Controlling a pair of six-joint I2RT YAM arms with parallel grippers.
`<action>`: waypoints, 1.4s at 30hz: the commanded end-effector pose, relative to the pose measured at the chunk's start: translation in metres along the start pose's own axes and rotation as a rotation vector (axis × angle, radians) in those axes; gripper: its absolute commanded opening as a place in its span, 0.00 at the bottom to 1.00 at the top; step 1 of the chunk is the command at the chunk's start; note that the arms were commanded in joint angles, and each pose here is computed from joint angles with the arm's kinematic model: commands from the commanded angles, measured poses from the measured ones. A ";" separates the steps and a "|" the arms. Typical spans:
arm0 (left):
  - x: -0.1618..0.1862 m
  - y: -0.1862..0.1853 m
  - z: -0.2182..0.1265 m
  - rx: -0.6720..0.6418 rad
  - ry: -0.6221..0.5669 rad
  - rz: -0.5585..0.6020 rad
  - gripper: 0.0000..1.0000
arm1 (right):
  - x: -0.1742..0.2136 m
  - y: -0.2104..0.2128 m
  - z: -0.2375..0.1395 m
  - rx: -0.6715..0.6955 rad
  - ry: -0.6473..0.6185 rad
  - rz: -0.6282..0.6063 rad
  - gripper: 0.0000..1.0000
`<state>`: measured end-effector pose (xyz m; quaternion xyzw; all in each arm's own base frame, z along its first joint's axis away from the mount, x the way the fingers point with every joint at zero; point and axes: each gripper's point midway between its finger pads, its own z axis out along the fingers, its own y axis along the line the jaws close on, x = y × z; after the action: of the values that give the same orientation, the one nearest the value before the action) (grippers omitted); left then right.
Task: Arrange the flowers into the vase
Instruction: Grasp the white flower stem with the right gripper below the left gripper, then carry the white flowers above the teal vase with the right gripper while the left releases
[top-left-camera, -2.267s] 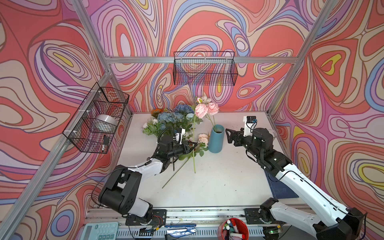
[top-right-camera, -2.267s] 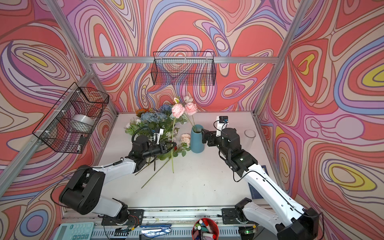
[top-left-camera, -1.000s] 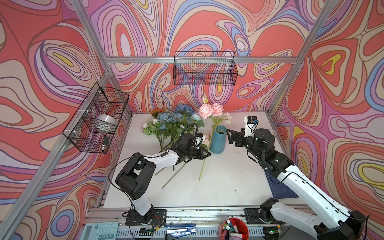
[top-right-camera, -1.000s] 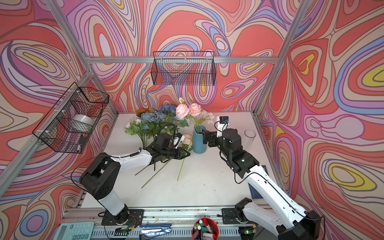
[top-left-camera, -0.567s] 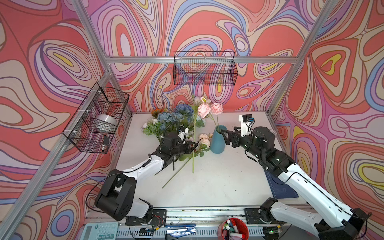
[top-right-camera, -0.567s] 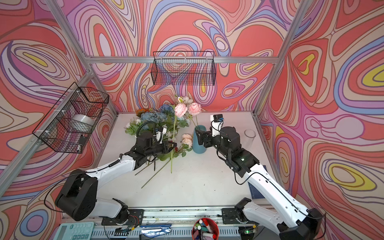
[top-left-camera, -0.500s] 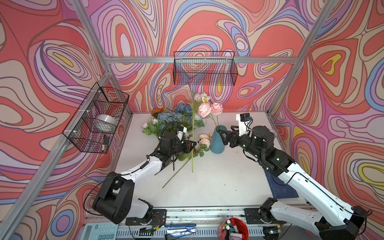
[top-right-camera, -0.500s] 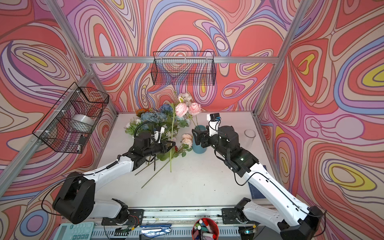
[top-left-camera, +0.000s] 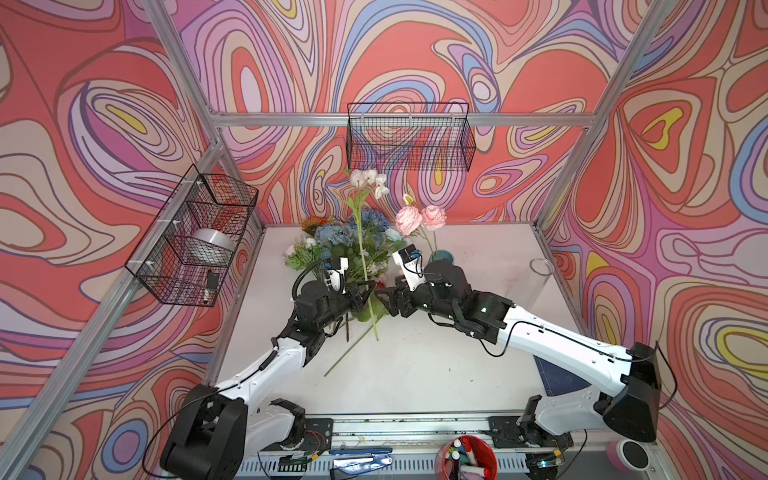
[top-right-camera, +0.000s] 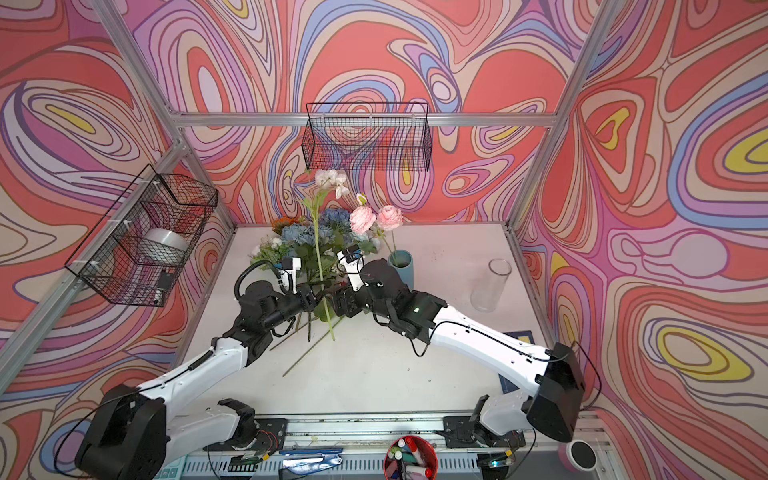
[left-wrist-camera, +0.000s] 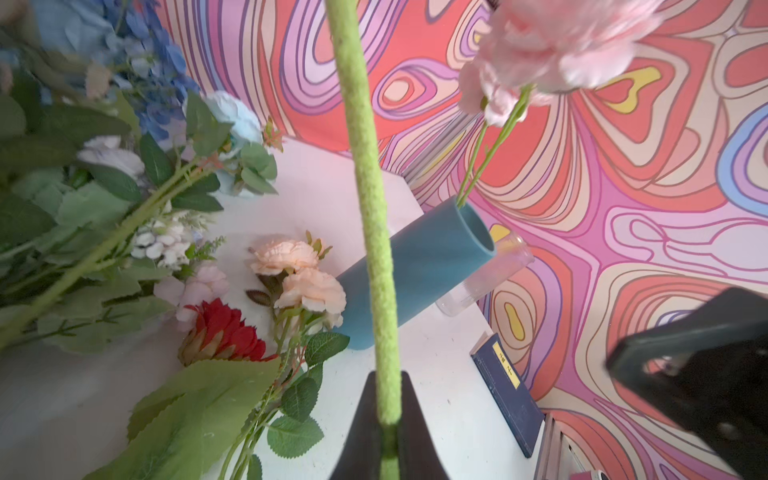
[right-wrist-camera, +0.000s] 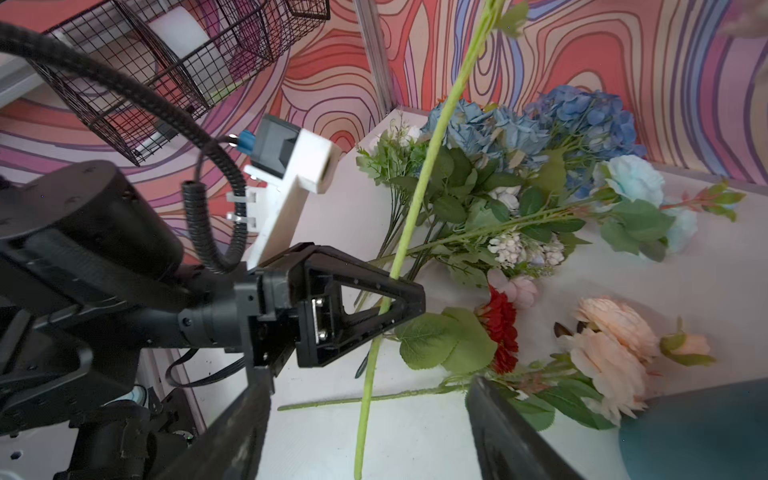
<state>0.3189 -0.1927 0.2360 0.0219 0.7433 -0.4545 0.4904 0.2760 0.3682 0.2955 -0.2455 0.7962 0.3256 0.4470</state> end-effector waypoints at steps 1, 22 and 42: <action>-0.019 -0.003 -0.021 -0.040 -0.114 0.089 0.00 | -0.040 0.018 0.000 -0.061 -0.111 0.020 0.77; -0.020 -0.017 -0.062 -0.043 -0.208 0.245 0.00 | -0.066 0.060 0.085 -0.214 -0.090 0.040 0.48; -0.027 0.011 -0.068 -0.145 -0.291 0.113 1.00 | -0.078 0.058 0.047 -0.190 -0.162 -0.132 0.00</action>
<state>0.2854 -0.1404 0.2578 0.0007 0.7007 -0.3719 0.6088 0.3091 0.4682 0.3248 -0.2962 0.7383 0.4019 0.4535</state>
